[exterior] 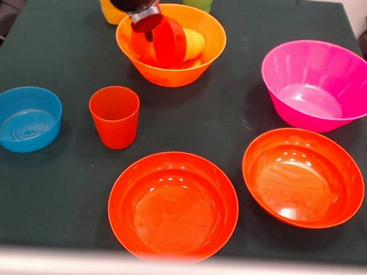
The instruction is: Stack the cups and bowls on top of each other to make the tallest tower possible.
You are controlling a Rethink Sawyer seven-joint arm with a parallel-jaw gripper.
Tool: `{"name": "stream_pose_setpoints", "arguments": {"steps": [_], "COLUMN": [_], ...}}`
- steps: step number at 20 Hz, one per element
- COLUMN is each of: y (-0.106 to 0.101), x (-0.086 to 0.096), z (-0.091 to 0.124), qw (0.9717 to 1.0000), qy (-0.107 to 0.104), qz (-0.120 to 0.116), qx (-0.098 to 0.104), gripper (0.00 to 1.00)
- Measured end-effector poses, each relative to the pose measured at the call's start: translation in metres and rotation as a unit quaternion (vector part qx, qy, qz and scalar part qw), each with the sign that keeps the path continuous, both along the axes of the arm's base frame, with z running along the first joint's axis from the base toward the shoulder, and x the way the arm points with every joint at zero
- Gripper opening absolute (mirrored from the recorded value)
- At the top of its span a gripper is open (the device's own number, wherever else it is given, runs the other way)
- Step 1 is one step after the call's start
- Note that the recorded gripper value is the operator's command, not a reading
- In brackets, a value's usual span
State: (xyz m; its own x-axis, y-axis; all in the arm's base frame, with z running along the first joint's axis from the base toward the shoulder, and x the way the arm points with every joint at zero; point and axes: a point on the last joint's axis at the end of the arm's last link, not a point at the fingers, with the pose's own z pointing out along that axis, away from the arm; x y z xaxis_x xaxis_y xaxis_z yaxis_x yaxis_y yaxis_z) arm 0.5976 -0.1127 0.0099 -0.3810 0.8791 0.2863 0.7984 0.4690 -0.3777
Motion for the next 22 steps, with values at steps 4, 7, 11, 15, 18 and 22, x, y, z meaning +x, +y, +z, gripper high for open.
{"name": "stream_pose_setpoints", "arguments": {"steps": [4, 7, 11, 15, 18, 22], "y": [0.009, 0.014, 0.016, 0.013, 0.01, 0.008], "x": [0.007, 0.013, 0.022, 0.026, 0.029, 0.032], "z": [0.009, 0.016, 0.026, 0.028, 0.031, 0.033], "qw": [0.9999, 0.9994, 0.9971, 0.9938, 0.9897, 0.9851], "qy": [-0.009, -0.019, -0.032, -0.046, -0.062, -0.074], "qz": [-0.001, -0.01, -0.036, -0.053, -0.062, -0.061], "qx": [0.011, 0.026, 0.059, 0.087, 0.113, 0.143], "gripper": [1.0, 1.0, 1.0, 1.0, 1.0, 1.0]}}
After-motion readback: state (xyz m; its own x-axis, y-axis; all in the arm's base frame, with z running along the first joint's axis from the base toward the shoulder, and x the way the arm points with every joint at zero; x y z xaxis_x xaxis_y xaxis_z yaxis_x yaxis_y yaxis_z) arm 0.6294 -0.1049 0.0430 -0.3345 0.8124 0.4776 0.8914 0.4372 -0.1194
